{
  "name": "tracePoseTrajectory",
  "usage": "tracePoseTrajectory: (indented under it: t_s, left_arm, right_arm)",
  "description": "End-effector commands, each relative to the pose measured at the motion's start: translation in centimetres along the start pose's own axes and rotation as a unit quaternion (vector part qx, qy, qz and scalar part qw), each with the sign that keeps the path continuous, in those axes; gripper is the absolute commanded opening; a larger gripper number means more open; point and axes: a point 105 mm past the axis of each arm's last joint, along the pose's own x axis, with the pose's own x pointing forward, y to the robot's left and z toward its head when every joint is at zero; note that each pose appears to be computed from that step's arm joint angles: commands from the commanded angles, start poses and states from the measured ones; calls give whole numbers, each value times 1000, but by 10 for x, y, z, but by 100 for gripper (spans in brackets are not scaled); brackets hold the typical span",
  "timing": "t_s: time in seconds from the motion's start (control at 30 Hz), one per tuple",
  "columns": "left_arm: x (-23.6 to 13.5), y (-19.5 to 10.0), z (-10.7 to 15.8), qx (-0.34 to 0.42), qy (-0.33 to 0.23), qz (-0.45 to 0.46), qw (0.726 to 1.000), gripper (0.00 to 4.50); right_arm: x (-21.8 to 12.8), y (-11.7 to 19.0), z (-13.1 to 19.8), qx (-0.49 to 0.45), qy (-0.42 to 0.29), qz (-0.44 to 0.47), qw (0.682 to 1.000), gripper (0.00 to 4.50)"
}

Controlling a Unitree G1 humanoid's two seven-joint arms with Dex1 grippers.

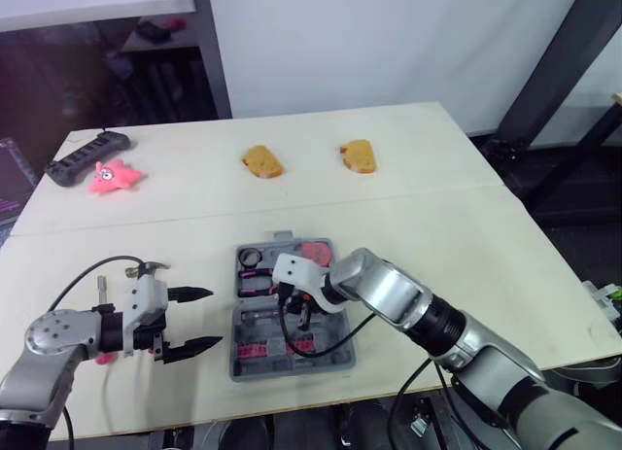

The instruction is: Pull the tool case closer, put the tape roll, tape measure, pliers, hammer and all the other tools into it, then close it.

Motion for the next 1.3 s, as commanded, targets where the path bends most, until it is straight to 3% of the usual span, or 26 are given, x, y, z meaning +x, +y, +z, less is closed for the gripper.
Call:
tracePoseTrajectory:
  t_s: [0.03, 0.43, 0.63, 0.77, 0.9, 1.1, 1.17, 1.27, 1.3]
  left_arm:
    - [-5, 4, 9, 15, -8, 11, 1000, 450]
    - [-6, 7, 11, 18, -9, 12, 1000, 450]
    - [-11, 11, 12, 16, -9, 22, 1000, 450]
    - [-19, 14, 11, 10, -9, 38, 999, 450]
    - [-43, 24, 4, -3, 5, 86, 996, 450]
    - [-126, 46, -29, -34, 72, 228, 970, 450]
    - [-143, 46, -36, -38, 87, 247, 964, 450]
    - [-189, 37, -62, -74, 137, 307, 939, 450]
    - [-203, 33, -68, -84, 151, 323, 931, 450]
  right_arm:
    - [6, 4, -11, -10, 27, 6, 1000, 3]
    - [-8, -3, 5, -10, -8, -2, 1000, 3]
    - [-71, -2, 79, -40, -237, 7, 971, 3]
    - [-113, 0, 82, -46, -300, -1, 953, 3]
    - [-141, -5, 34, -45, -275, -59, 959, 3]
    - [-176, 5, -74, 61, -200, -139, 968, 3]
    - [-182, 10, -92, 83, -188, -158, 966, 3]
    - [-199, 21, -138, 143, -164, -227, 949, 74]
    - [-203, 26, -152, 158, -150, -244, 945, 120]
